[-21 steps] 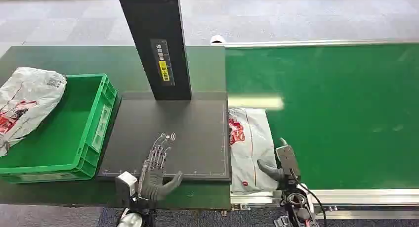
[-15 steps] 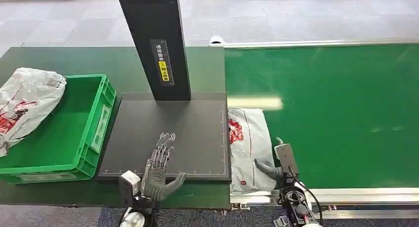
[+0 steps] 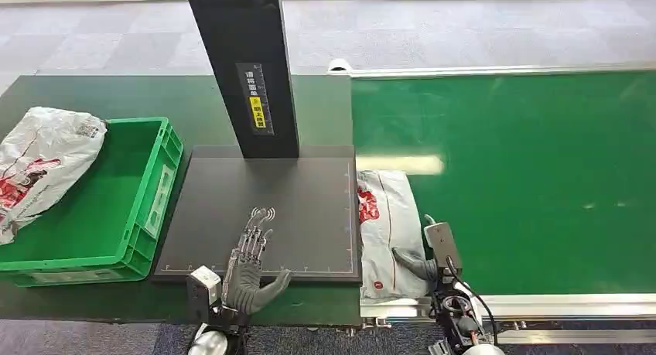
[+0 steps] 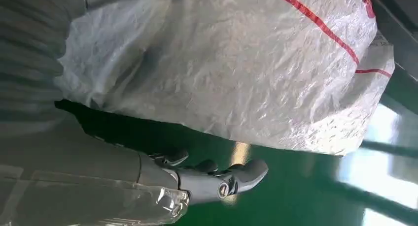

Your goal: Moved the parcel from conveyor to table for the left to box.

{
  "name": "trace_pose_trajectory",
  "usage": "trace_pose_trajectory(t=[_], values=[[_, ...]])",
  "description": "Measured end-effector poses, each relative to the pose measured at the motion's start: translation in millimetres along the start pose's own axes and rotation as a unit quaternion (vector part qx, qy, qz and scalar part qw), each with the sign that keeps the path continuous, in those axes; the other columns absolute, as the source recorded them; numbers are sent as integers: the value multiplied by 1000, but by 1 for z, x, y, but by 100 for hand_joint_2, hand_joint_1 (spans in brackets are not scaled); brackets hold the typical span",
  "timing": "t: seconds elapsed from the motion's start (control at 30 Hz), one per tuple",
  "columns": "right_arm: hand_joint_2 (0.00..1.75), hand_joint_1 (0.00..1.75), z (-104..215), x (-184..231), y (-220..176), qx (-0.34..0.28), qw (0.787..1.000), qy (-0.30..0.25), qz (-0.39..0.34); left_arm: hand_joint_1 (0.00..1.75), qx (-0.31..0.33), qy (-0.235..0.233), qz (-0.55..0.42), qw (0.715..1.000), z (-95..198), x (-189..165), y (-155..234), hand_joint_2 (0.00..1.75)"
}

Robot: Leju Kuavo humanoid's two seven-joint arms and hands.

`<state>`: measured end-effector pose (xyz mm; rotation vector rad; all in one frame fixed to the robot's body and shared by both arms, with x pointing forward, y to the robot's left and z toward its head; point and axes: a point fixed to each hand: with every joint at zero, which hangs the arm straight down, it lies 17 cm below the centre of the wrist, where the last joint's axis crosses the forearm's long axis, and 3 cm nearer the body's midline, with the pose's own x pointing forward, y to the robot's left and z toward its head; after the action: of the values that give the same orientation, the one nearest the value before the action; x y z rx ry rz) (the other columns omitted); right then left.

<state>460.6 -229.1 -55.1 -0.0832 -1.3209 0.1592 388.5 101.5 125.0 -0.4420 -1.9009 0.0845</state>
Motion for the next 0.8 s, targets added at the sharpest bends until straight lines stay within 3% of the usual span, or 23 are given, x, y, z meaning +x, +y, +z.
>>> trace_pose_trajectory(t=[0.17,0.2,0.23,0.57,0.8], values=[[175,0,0,1,14,18,1000,6,-12,0,-3,0,1,1000,-1,0,-3,175],[175,9,1,2,19,26,999,7,-20,0,-3,0,2,1000,-1,0,-3,175],[175,175,1,3,24,35,999,8,-29,0,-4,-1,2,1000,-1,0,-4,175],[175,175,17,33,80,141,973,-17,-183,0,-15,1,5,1000,-6,-2,-11,175],[175,175,21,45,88,154,961,-35,-225,0,-17,1,6,1000,-7,-2,-12,175]])
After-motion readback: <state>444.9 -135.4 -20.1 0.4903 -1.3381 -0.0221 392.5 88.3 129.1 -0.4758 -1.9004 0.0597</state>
